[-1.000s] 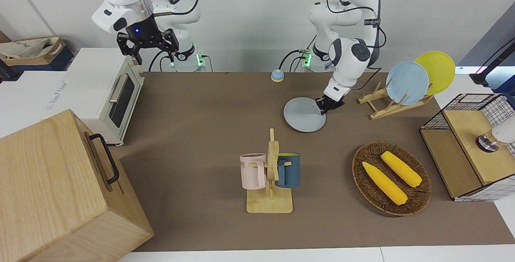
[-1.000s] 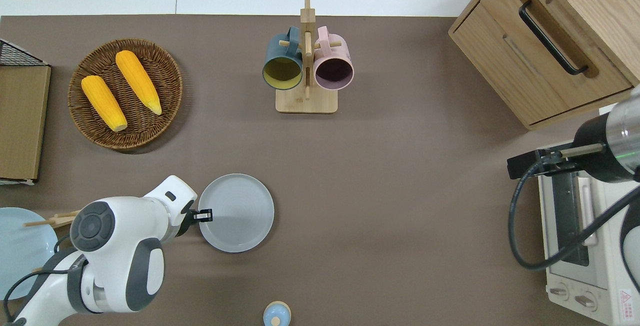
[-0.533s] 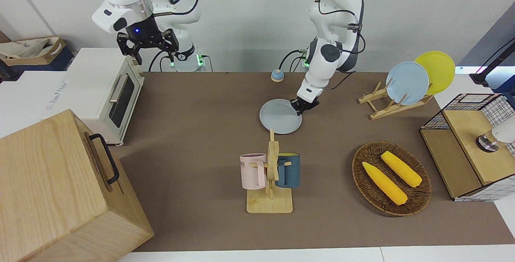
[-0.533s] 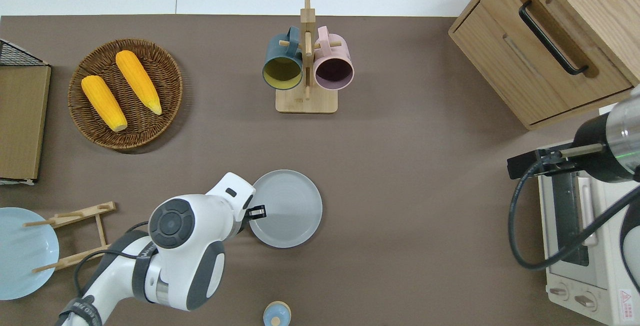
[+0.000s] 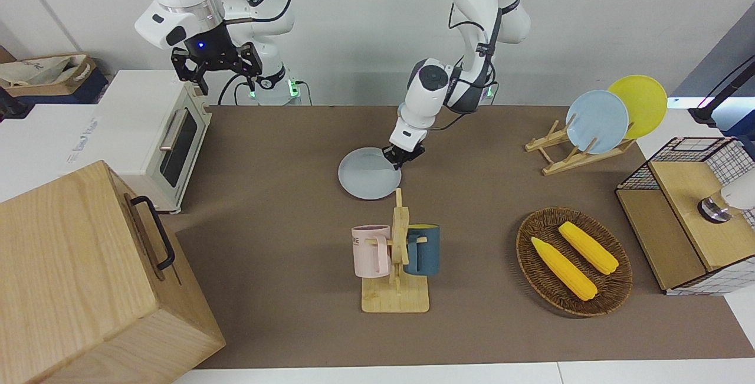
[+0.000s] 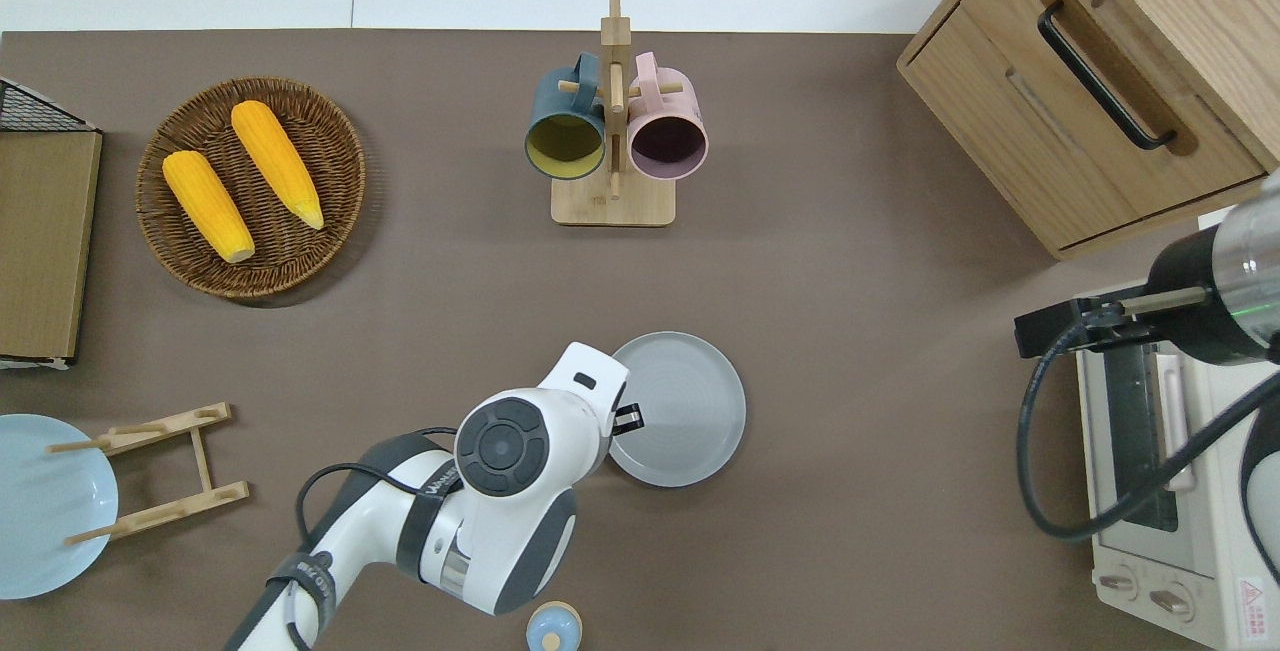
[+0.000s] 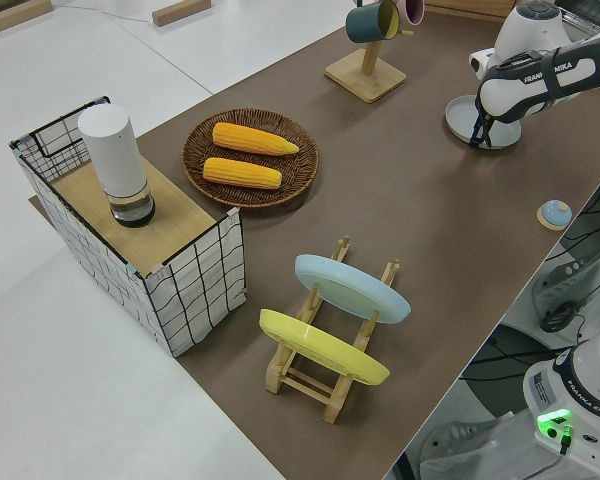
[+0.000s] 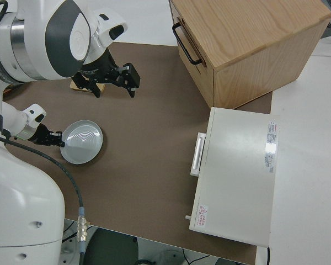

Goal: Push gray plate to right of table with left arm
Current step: 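Push the gray plate with the left gripper across the table, away from the left arm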

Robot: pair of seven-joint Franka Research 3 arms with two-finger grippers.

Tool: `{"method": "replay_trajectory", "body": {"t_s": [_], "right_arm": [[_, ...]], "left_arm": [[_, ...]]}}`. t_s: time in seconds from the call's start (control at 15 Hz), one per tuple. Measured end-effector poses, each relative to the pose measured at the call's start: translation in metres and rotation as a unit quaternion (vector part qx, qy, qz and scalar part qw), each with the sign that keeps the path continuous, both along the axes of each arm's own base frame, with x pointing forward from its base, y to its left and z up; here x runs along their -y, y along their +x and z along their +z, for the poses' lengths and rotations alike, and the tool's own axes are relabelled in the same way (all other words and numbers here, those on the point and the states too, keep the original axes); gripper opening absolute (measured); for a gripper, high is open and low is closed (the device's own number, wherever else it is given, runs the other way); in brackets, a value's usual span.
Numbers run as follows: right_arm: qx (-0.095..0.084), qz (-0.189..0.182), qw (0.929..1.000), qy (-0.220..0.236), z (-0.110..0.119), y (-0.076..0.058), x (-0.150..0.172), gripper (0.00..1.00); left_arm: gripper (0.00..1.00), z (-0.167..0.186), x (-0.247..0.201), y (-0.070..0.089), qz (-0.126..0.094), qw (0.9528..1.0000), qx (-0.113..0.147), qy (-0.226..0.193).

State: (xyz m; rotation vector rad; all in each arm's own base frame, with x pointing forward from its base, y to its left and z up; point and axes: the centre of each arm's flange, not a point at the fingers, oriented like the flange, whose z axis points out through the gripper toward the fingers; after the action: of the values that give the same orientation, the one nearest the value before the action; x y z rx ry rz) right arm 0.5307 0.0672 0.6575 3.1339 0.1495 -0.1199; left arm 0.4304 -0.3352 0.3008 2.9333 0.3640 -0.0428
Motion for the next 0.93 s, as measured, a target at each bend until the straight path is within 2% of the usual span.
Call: {"method": "replay_trajectory", "body": {"t_s": [0.2, 0.93], "right_arm": [[0.000, 0.000, 1.0000, 0.000, 0.000, 0.000, 0.000, 0.99], [0.000, 0.000, 1.0000, 0.000, 0.000, 0.000, 0.000, 0.99]], "left_arm": [[0.03, -0.001, 0.041, -0.007, 0.010, 0.9999, -0.004, -0.006], [0.03, -0.001, 0.143, -0.018, 0.035, 0.9993, -0.002, -0.014]]}}
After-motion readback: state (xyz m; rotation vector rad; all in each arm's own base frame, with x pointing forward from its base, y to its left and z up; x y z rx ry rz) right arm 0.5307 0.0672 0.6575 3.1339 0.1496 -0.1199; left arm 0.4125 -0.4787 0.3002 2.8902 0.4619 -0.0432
